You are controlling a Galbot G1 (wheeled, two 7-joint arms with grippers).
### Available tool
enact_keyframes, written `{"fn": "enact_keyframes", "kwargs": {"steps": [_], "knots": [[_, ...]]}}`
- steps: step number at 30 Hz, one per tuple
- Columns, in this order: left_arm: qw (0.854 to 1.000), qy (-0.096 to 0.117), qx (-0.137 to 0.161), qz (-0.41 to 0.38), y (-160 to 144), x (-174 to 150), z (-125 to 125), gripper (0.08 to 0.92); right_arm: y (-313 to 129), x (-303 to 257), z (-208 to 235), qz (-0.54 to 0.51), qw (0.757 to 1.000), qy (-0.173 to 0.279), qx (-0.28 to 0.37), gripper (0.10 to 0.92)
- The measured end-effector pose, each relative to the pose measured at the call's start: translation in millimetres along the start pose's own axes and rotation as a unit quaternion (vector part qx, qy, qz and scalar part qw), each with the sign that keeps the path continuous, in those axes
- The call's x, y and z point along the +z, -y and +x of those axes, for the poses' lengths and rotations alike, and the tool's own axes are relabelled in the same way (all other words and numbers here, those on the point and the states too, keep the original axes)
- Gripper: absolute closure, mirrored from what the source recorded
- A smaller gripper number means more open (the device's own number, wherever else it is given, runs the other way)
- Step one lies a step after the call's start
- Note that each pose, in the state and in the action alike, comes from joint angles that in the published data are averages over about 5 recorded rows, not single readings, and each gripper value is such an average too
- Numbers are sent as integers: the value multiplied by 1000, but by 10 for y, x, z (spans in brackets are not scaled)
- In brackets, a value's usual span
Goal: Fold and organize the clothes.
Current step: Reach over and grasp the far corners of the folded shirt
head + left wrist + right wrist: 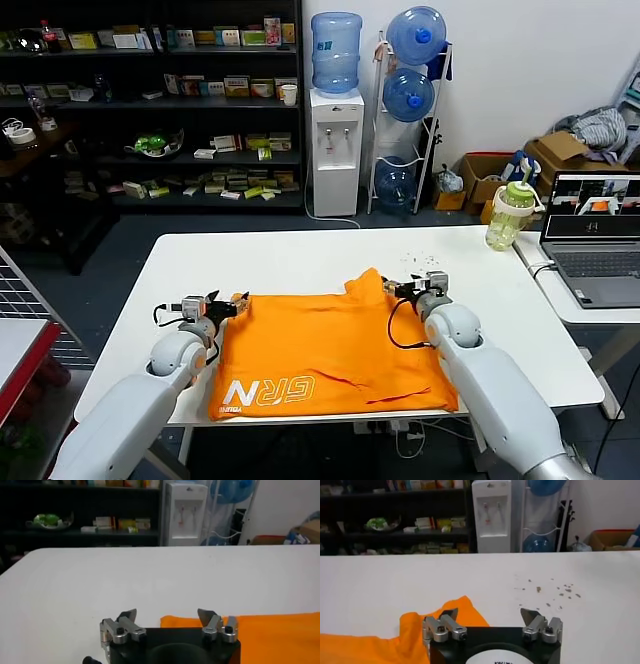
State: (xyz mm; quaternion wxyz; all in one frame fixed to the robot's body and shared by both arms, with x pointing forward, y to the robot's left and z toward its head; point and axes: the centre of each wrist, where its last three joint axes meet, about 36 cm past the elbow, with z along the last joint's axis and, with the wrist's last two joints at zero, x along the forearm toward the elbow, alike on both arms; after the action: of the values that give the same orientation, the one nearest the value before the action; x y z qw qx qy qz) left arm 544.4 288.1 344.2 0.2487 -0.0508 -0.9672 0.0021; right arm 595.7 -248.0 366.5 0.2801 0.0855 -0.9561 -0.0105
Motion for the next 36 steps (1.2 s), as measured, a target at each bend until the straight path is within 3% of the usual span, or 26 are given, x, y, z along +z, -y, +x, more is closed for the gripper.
{"fn": "enact_keyframes", "kwargs": {"steps": [9, 14, 32, 36], "knots": [[1000, -22, 1, 0, -20, -58, -83, 177, -27, -46, -184, 2, 1000, -27, -2, 210], [999, -32, 0, -1, -24, -85, -88, 218, -35, -26, -236, 1, 999, -43, -5, 325], [999, -40, 3, -2, -10, -96, -87, 735, -56, 8, -270, 1, 998, -53, -22, 841], [999, -38, 5, -3, 4, -109, -82, 838, -49, 11, -260, 4, 999, -43, -25, 899]]}}
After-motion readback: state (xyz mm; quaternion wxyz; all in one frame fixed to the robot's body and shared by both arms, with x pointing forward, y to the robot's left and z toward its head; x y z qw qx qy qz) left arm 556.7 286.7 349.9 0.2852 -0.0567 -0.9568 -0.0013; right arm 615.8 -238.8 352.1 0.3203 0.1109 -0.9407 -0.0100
